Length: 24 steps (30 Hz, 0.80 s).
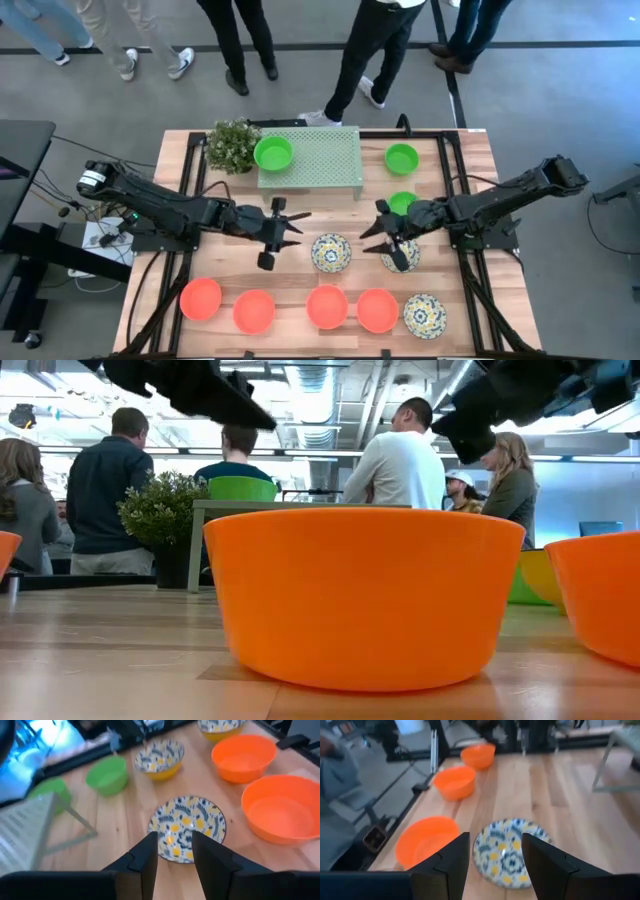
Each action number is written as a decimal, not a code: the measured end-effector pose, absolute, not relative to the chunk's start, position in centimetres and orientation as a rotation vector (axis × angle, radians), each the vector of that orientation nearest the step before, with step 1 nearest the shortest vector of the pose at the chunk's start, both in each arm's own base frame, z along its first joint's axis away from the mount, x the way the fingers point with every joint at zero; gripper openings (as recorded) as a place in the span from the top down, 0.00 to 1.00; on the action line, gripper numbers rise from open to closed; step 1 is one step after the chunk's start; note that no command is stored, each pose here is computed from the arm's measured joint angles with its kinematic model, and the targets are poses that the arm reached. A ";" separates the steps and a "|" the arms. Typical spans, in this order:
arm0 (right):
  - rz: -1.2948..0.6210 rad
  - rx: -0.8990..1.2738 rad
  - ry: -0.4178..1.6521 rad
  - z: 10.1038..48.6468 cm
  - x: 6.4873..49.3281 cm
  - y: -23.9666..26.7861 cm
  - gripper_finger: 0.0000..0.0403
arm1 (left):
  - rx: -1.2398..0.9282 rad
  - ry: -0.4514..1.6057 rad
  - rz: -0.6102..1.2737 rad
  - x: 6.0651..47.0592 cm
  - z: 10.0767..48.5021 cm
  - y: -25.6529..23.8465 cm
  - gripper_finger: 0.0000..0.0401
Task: Pick & Place Mini bowls
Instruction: Put the orange bowl on the shelf
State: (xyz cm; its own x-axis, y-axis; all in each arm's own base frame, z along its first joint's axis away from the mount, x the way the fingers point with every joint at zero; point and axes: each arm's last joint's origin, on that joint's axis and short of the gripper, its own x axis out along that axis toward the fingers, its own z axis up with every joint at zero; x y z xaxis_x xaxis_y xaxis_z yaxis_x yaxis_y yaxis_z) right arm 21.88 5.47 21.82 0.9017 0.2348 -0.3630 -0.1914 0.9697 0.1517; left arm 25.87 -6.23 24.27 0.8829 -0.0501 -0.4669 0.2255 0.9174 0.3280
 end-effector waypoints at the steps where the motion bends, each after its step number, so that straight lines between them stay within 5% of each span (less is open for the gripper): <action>1: 0.230 0.110 0.401 21.7 21.8 5.7 0.57 | 0.383 0.454 -0.152 25.6 24.7 -6.1 0.70; 11: 0.262 0.074 0.737 24.0 24.7 8.3 0.57 | 0.208 0.266 -0.109 20.2 30.4 -3.7 0.70; 24: 0.368 0.168 1.203 20.0 28.6 13.0 0.59 | 0.098 0.352 -0.090 18.7 24.3 -3.4 0.70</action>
